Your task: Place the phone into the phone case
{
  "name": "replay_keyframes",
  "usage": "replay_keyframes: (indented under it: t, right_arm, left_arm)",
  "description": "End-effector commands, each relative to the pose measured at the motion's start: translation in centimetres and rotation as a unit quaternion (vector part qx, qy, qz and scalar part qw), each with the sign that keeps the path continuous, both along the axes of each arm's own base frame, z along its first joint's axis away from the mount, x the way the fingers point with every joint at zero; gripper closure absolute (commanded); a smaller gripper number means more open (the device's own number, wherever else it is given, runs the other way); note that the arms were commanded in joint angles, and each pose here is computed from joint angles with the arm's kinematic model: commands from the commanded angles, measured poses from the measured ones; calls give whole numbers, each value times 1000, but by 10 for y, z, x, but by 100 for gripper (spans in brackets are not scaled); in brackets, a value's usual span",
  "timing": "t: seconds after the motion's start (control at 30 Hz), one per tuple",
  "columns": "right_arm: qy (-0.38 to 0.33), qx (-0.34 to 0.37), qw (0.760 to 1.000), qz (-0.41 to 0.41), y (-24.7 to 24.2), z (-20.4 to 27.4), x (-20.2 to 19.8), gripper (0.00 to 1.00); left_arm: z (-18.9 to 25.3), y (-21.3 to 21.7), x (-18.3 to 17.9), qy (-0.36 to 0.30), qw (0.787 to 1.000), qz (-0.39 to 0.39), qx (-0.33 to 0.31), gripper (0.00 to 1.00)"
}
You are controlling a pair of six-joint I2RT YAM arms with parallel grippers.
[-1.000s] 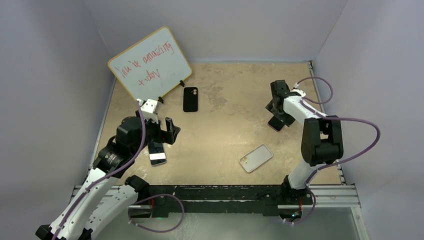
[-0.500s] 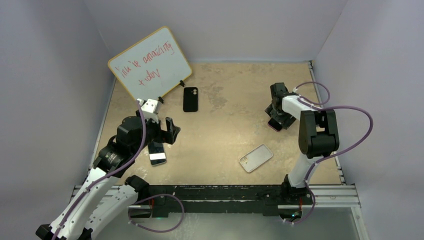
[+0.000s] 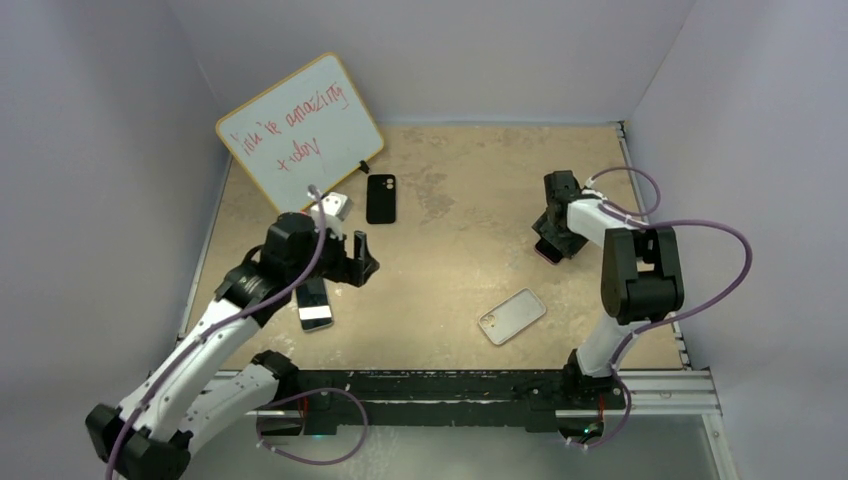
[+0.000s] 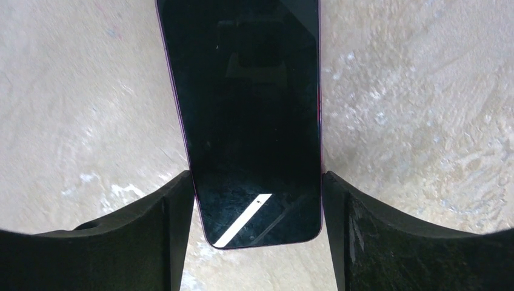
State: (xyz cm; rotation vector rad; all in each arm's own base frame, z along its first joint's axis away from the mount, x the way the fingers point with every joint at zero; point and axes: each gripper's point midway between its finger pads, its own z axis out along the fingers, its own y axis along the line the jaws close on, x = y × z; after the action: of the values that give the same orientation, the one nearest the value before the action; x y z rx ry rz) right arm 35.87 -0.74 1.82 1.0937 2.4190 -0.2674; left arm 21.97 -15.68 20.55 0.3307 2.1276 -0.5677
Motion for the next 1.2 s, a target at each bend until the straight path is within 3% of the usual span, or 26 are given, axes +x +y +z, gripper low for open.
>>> replay_keyframes:
  t: [0.0, 0.37, 0.77, 1.17]
  right_arm:
    - [33, 18, 999, 38, 6, -4, -34, 40]
    - [-14, 93, 988, 124, 49, 14, -71, 50]
    - [-42, 88, 986, 137, 53, 34, -83, 50]
    - [-79, 94, 982, 145, 55, 57, -85, 52]
  left_arm:
    - [-9, -37, -1, 53, 996, -63, -47, 23]
    - [-43, -130, -2, 59, 984, -107, -129, 36]
    - [-76, -241, -19, 12, 979, -189, -78, 40]
    - [-122, -279, -20, 15, 975, -219, -41, 54]
